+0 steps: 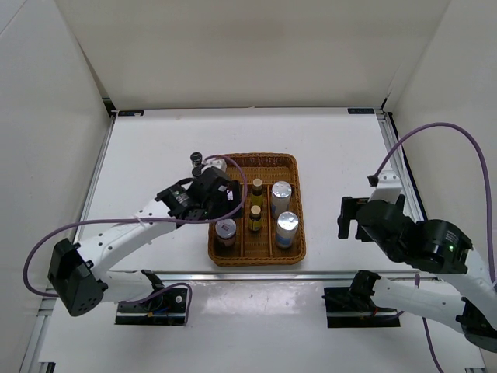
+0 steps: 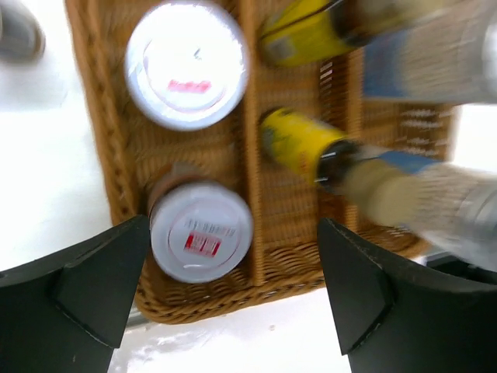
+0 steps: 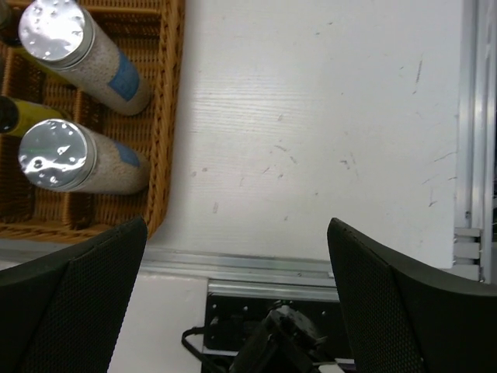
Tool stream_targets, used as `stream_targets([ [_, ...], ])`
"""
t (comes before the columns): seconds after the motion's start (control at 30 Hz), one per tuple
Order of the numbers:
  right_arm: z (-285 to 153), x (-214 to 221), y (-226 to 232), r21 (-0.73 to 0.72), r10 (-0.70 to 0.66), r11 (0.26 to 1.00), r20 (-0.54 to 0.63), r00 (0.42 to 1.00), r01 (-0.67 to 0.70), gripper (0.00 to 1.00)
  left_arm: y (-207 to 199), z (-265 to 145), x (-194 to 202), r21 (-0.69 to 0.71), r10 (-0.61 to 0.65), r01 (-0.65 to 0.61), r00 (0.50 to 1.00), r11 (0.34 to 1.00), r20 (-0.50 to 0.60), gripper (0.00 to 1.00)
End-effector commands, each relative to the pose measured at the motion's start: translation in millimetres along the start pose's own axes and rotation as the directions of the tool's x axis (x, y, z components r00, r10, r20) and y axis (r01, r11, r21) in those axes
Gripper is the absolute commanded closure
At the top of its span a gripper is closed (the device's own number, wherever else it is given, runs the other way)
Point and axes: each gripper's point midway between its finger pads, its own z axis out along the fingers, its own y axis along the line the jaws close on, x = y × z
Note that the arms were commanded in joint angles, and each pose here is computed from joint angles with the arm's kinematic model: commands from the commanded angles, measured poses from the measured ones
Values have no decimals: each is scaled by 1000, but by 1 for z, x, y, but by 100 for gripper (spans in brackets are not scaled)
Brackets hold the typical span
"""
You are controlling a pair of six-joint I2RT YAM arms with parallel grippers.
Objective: Organize the condiment bottles
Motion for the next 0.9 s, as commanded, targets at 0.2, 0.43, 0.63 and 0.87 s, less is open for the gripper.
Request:
stream_targets([
  [0.2,26,1,-3,129,-129,983,3,992,127,0,0,-81,-144,-26,82,-78,940,997,330,0],
  [0.43,27,0,5,86,-141,986,8,990,140,0,59,-33,-221,-120,15,23,953,993,303,2],
  [0.63,22,-1,3,54,-113,992,40,993,111,0,84,34,-226,-157,-27,58,981,986,192,10],
  [0.87,20,0,3,26,-114,993,49,992,113,0,125,78,-223,-219,-66,88,992,972,108,13],
])
